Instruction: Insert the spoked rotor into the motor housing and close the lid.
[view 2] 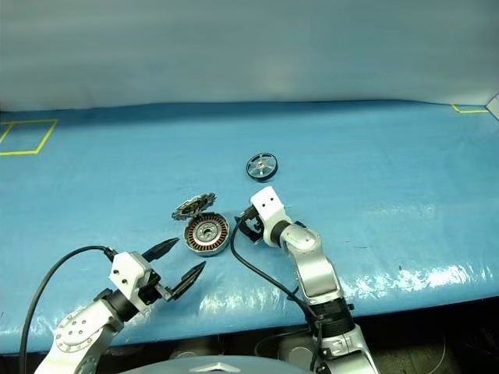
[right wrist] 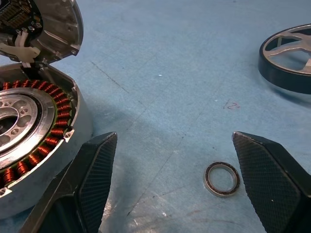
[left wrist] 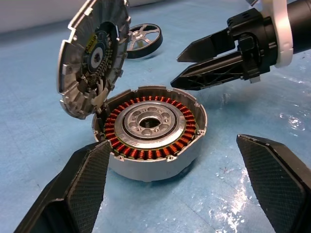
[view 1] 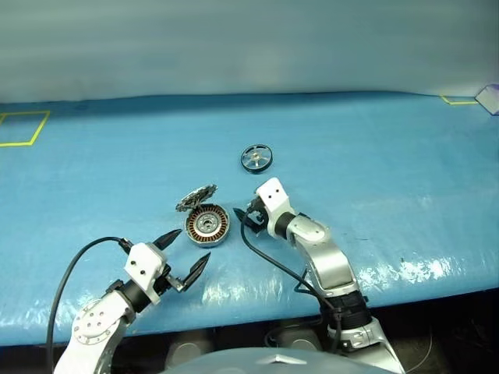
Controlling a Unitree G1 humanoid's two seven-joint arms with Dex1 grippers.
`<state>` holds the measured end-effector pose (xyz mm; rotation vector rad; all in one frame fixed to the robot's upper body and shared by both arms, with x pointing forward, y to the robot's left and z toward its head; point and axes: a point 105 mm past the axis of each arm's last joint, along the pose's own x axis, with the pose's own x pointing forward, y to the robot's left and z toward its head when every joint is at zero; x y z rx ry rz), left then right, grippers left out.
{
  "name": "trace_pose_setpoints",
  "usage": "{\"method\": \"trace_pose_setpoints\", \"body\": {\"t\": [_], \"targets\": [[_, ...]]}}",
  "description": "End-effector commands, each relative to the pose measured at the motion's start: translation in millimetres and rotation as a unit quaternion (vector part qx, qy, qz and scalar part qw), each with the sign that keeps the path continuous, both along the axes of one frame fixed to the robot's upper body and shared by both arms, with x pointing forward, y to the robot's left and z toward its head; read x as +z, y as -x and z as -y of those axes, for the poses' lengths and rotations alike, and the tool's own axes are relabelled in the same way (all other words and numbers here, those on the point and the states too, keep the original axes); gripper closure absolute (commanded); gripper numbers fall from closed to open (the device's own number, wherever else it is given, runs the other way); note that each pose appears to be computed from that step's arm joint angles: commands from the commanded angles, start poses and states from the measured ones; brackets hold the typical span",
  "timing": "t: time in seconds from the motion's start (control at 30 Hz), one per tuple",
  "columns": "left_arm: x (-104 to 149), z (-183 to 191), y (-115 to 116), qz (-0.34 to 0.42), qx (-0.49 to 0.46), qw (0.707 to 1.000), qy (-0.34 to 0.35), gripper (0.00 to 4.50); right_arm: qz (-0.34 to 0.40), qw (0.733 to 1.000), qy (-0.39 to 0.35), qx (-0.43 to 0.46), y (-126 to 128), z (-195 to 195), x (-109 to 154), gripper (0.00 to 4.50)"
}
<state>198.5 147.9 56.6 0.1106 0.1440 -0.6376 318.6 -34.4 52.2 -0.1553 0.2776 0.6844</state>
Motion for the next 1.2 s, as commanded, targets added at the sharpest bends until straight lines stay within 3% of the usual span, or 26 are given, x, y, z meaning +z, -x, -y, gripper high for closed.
{"method": "trace_pose_setpoints", "body": {"t": [0.03,0.4,0.77,1.03,1.2], "targets": [[5,0,-2,0.033,0.019,0.999,-0.001,0.00,0.016,1.000,-0.016,-0.010,-5,-1,5,0.51],[-8,5,5,0.017,0.031,0.999,0.025,0.00,0.003,0.999,-0.009,-0.042,-10,12,-8,0.51],[-11,7,4,0.014,0.031,0.999,0.021,0.00,-0.010,0.999,0.008,-0.029,0,5,-16,3.82],[-16,3,4,0.013,0.050,0.999,0.004,0.00,0.070,0.997,-0.018,0.033,22,-4,40,3.82],[-17,3,3,0.014,0.053,0.998,0.010,0.00,0.076,0.990,-0.026,0.114,49,-30,53,3.82]]}}
